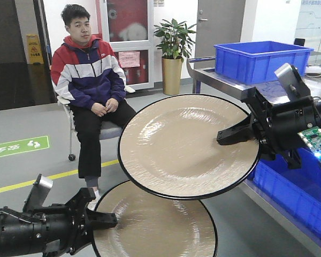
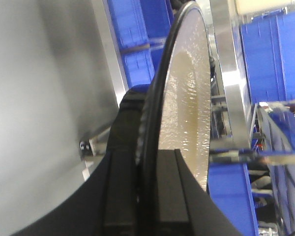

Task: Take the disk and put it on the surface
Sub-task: 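Drive the base to the steel counter holding both plates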

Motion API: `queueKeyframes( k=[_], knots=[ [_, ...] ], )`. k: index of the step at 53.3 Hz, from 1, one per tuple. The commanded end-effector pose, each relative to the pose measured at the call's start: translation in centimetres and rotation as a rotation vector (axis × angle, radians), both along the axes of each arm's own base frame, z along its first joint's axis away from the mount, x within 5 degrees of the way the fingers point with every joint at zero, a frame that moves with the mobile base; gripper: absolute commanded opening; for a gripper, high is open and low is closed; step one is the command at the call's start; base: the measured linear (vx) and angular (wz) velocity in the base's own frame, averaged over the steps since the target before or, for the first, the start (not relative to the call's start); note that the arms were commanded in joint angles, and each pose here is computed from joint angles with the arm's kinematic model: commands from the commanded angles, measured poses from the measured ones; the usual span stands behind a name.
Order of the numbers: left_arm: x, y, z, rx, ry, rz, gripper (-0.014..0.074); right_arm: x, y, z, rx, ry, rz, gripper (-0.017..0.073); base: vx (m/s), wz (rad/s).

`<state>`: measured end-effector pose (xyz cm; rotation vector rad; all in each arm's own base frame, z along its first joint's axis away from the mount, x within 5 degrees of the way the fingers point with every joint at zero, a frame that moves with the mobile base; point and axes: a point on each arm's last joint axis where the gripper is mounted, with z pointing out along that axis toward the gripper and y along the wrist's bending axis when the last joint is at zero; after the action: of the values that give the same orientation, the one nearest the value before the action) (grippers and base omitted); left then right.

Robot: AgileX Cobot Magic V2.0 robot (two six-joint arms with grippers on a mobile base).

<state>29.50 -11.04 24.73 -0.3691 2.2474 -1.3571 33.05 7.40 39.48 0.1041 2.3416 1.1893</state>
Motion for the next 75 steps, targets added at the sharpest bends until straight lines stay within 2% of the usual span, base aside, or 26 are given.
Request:
queueKeyframes(
  k=[1,50,75],
  knots=[
    [-0.25,-0.36,3.42,-0.174,-0.052,0.017,0.0001,-1.10,0.17,3.71,0.124,-0.111,-0.035,-0.0008,0.35,0.03],
    [-0.25,-0.36,3.42,-0.174,-0.052,0.017,0.0001,-1.10,0.17,3.71,0.124,-0.111,-0.035,-0.0008,0.40,0.03],
    [-0.23,-0.34,3.41,-0.173,-0.052,0.019,0.0001,-1.09,0.17,3.72,0.124,-0.111,-0.036,-0.0008,0.28,-0.68]
  ],
)
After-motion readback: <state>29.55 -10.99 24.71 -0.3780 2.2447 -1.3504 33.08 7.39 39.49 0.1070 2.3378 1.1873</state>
